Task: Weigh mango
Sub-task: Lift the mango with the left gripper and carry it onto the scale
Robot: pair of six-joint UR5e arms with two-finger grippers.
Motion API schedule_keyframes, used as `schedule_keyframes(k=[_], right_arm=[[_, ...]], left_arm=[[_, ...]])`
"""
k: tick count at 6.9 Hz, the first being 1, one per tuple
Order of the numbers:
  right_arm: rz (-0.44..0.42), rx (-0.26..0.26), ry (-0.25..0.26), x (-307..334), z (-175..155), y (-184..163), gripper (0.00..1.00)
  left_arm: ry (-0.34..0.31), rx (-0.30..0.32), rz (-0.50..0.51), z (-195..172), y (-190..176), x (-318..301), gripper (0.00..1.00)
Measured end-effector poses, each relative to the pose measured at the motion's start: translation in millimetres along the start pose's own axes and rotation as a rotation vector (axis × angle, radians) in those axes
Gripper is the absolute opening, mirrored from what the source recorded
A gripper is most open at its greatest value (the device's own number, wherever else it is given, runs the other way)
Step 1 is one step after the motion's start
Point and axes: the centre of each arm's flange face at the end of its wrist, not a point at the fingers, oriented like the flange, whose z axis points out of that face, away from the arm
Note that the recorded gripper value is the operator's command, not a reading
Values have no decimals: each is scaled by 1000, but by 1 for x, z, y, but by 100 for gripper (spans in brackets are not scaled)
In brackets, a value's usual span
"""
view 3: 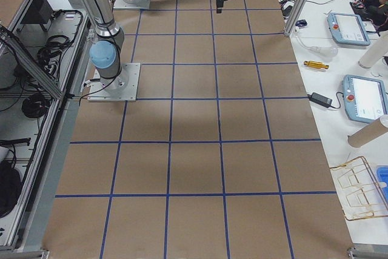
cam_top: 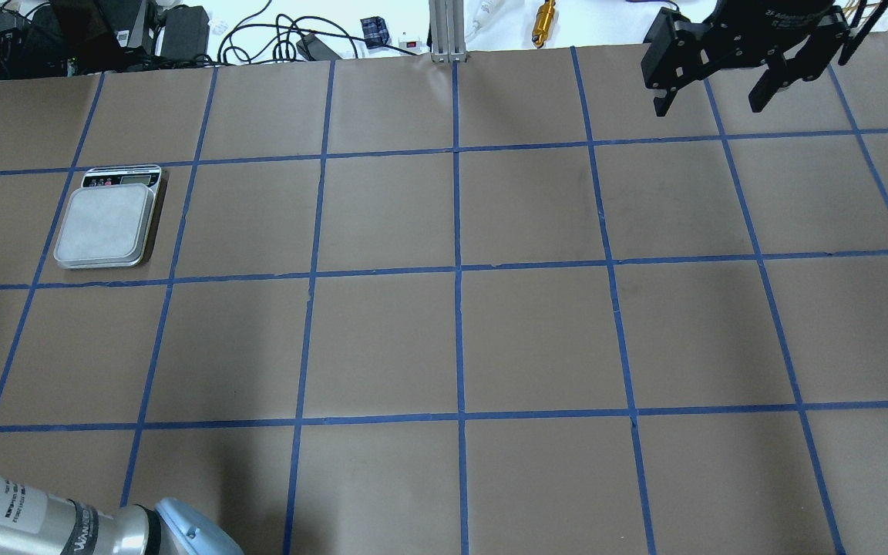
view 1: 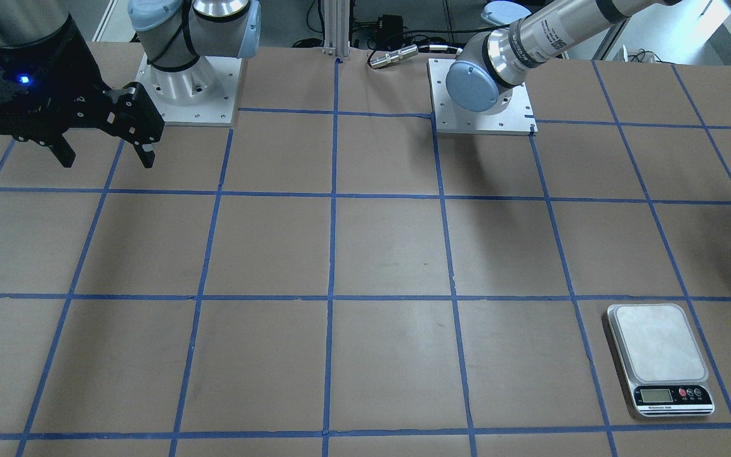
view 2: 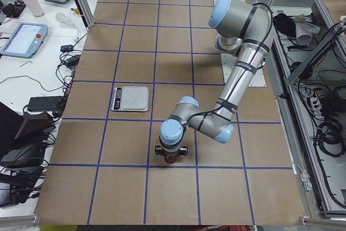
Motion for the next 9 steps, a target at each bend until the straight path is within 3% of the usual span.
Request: schedule_keyframes(k=[2,4,7,9], right_arm=[[1,0,-1,0,0,0,100],[0,0,-1,0,0,0,100],[0,0,0,0,0,0,100],[0,0,0,0,0,0,100]], left_arm=[[-30,-29,12,-67,-50,-78,0],[-40,-15,-29,-89,-121,-141,0],[-5,62,-135,-57,-230,-196,0],[5,132,-156,-21,-256,-200,0]])
